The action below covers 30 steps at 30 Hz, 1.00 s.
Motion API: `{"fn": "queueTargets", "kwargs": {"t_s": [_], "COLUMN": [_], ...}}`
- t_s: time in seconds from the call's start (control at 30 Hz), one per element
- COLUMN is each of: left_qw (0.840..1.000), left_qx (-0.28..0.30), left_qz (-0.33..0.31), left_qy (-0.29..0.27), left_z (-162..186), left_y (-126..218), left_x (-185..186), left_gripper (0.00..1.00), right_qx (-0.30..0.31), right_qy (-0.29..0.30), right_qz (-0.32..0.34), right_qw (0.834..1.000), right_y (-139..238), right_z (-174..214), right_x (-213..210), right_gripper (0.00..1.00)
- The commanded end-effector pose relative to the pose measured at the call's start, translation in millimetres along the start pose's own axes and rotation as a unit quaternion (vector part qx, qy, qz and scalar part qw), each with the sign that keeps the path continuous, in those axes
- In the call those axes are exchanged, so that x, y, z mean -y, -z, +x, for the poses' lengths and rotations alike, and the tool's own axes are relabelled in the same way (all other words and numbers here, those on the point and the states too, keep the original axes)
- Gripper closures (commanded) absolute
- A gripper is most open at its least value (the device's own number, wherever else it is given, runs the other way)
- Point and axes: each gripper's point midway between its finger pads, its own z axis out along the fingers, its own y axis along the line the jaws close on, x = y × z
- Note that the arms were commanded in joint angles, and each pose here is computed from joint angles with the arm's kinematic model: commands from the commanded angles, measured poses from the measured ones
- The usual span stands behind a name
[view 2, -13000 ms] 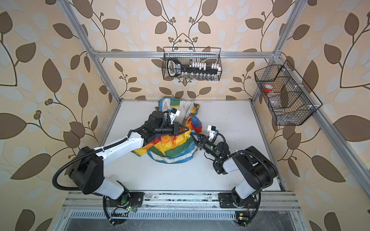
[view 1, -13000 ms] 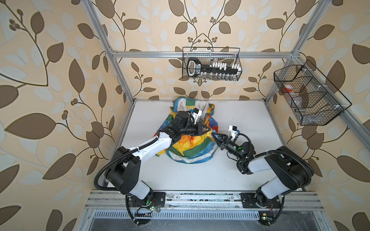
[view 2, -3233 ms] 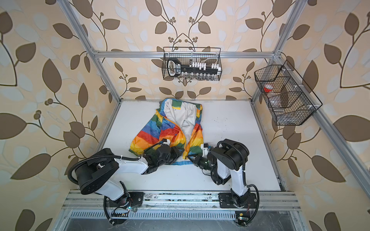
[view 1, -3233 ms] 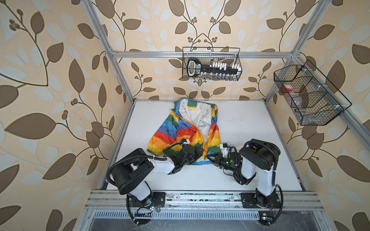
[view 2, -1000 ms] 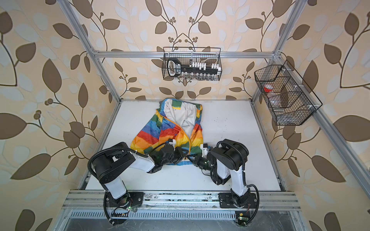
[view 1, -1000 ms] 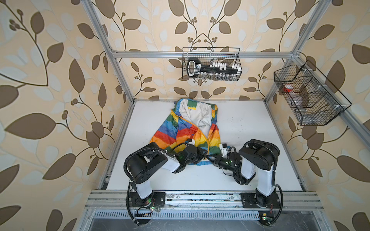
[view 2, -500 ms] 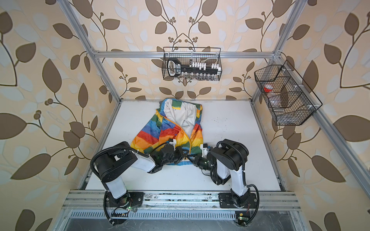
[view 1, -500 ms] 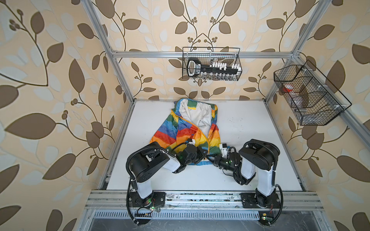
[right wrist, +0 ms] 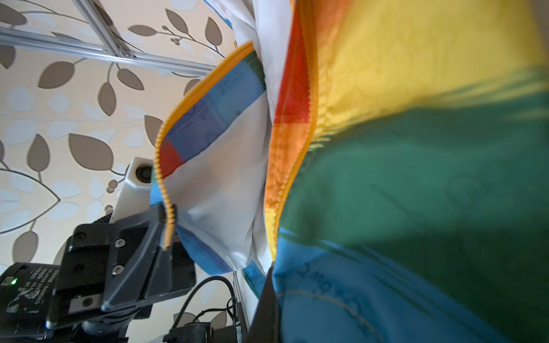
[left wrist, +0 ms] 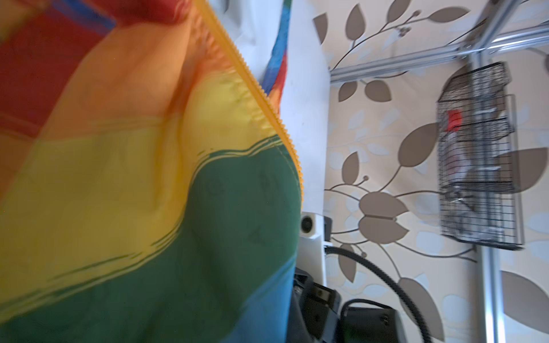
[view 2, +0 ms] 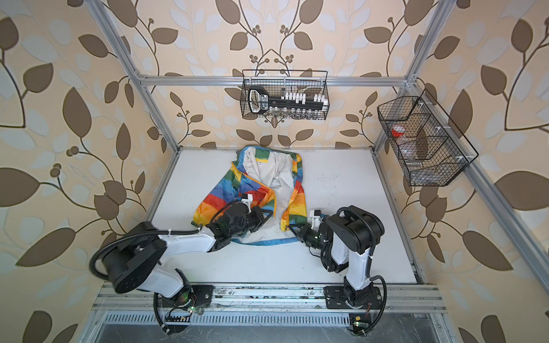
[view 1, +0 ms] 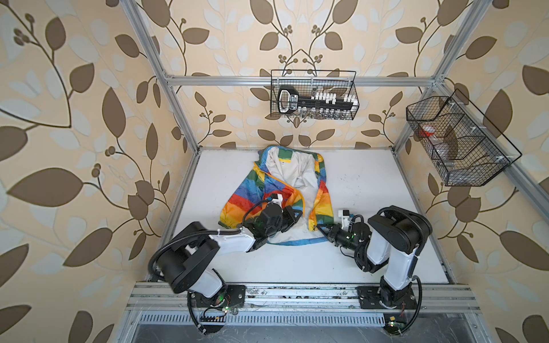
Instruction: Zip up the jacket
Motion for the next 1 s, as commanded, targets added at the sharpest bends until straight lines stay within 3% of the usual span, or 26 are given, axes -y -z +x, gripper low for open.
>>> {"fn": "queueTargets", "kwargs": {"t_s": [0.0,0.2,0.33,0.47,0.7,0.9,0.97], "left_qw": [0.997,0.994,0.989,0.976,0.947,0.95,0.95], "left_qx": [0.014,0.024,0.045,0.075,0.092,0.142,0.151], "left_qz": [-0.018,-0.055,-0.095,-0.127,-0.114,-0.129,-0.087], "left_qy": [-0.074,-0.09,-0.105,-0.16,-0.286,-0.246,-0.259], "left_z": [-23,-48,-59,-72,-78,-93,-91], "left_y": [28,53,62,78,97,116,118], "left_x": [31,42,38,38,54,53,67], "left_gripper": [1.0,1.0,1.0,1.0,1.0,1.0,1.0], "right_qx": [-0.008,-0.008,-0.003,0.024,0.1,0.127,0.123], "right_qy": [0.001,0.041,0.094,0.145,0.221,0.274,0.27], "right_qz": [-0.026,0.001,0.056,0.116,0.138,0.121,0.102], "right_qw": [1.0,0.999,0.994,0.982,0.96,0.945,0.95], "right_y": [7,2,2,12,32,39,41], "right_z": [-6,-17,-28,-45,-73,-89,-94], "right_x": [-15,-26,-31,-34,-53,-77,-86], "right_gripper": [1.0,1.0,1.0,1.0,1.0,1.0,1.0]}}
